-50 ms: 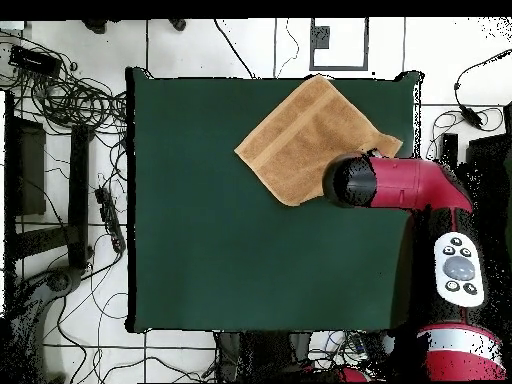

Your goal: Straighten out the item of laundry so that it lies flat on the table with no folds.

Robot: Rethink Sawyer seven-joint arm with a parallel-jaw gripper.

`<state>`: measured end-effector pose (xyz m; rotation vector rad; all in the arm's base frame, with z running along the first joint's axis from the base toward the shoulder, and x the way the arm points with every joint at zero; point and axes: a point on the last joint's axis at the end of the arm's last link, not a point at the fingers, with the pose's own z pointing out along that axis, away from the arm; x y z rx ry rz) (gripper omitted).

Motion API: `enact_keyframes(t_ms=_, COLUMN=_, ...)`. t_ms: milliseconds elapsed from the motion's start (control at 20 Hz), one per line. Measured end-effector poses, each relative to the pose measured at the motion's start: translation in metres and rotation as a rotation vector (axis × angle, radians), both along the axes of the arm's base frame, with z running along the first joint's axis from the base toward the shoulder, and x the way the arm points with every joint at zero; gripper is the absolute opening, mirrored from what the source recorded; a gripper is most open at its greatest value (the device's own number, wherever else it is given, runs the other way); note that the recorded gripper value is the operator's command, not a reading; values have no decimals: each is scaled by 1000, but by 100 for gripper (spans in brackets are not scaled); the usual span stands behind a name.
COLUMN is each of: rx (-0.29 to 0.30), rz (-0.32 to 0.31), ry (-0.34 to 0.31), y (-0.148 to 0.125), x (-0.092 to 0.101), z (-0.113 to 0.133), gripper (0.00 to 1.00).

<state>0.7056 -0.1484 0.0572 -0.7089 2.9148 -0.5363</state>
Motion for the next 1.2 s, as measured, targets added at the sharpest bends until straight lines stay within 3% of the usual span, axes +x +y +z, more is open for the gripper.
enact_keyframes(t_ms=550, rx=25, rz=-22, ry=2, y=-15, x=-3, z=-10, gripper=0)
enact_keyframes(t_ms=1200, rx=-17, rz=42, ry=31, y=-19, x=-10, z=-32, gripper=0)
